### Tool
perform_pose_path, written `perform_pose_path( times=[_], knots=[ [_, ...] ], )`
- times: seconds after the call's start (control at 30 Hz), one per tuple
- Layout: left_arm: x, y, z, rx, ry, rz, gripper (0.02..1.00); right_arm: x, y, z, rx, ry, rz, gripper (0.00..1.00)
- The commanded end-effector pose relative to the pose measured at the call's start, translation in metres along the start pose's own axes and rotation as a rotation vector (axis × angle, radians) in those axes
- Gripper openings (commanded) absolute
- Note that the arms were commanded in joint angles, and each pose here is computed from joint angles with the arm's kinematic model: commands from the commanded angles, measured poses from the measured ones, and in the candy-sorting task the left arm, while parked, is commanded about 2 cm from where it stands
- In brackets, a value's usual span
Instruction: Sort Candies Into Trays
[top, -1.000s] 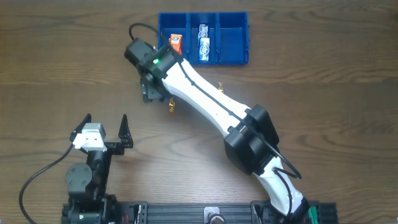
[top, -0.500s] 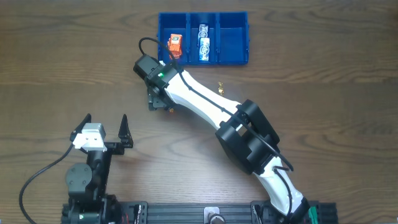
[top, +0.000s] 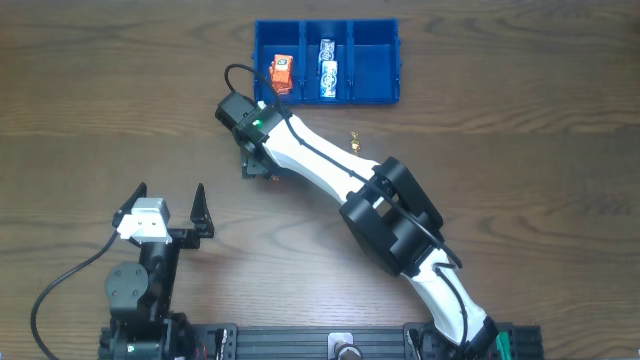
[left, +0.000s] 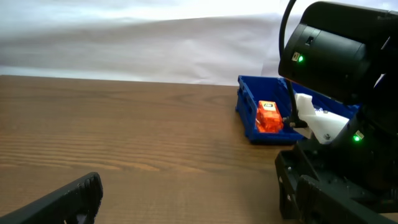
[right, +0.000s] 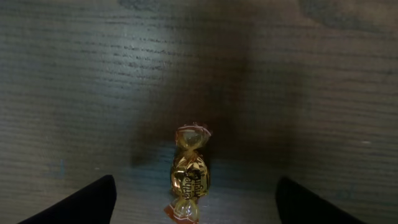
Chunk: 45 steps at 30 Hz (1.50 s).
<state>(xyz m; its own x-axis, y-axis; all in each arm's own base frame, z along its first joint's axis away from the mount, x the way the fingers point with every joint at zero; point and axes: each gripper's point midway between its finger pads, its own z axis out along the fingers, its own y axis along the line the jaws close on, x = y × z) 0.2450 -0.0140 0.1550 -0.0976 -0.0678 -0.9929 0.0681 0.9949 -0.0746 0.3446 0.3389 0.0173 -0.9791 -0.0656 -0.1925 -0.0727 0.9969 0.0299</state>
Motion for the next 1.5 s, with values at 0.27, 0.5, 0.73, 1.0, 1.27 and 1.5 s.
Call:
perform_pose_path(
  times=[0.27, 0.5, 0.73, 1.0, 1.27, 1.5],
  knots=[
    [0.017, -0.003, 0.0, 0.025, 0.059, 0.002, 0.996, 0.004, -0.006, 0.022, 0.048, 0.009, 0.031, 0.66],
    [0.017, -0.003, 0.0, 0.025, 0.059, 0.002, 0.996, 0.003, -0.006, 0.022, 0.046, 0.007, 0.031, 0.485],
    [0.017, -0.003, 0.0, 0.025, 0.059, 0.002, 0.996, 0.003, -0.005, 0.022, 0.045, 0.006, 0.031, 0.332],
    [0.017, -0.003, 0.0, 0.025, 0.059, 0.002, 0.996, 0.001, -0.003, 0.022, 0.035, -0.005, 0.033, 0.194],
    [0.017, -0.003, 0.0, 0.025, 0.059, 0.002, 0.993, -0.001, -0.003, 0.018, 0.033, -0.008, 0.033, 0.137],
    [0.017, -0.003, 0.0, 0.025, 0.059, 0.002, 0.996, -0.034, -0.018, -0.043, 0.038, -0.118, 0.013, 0.13]
  ],
)
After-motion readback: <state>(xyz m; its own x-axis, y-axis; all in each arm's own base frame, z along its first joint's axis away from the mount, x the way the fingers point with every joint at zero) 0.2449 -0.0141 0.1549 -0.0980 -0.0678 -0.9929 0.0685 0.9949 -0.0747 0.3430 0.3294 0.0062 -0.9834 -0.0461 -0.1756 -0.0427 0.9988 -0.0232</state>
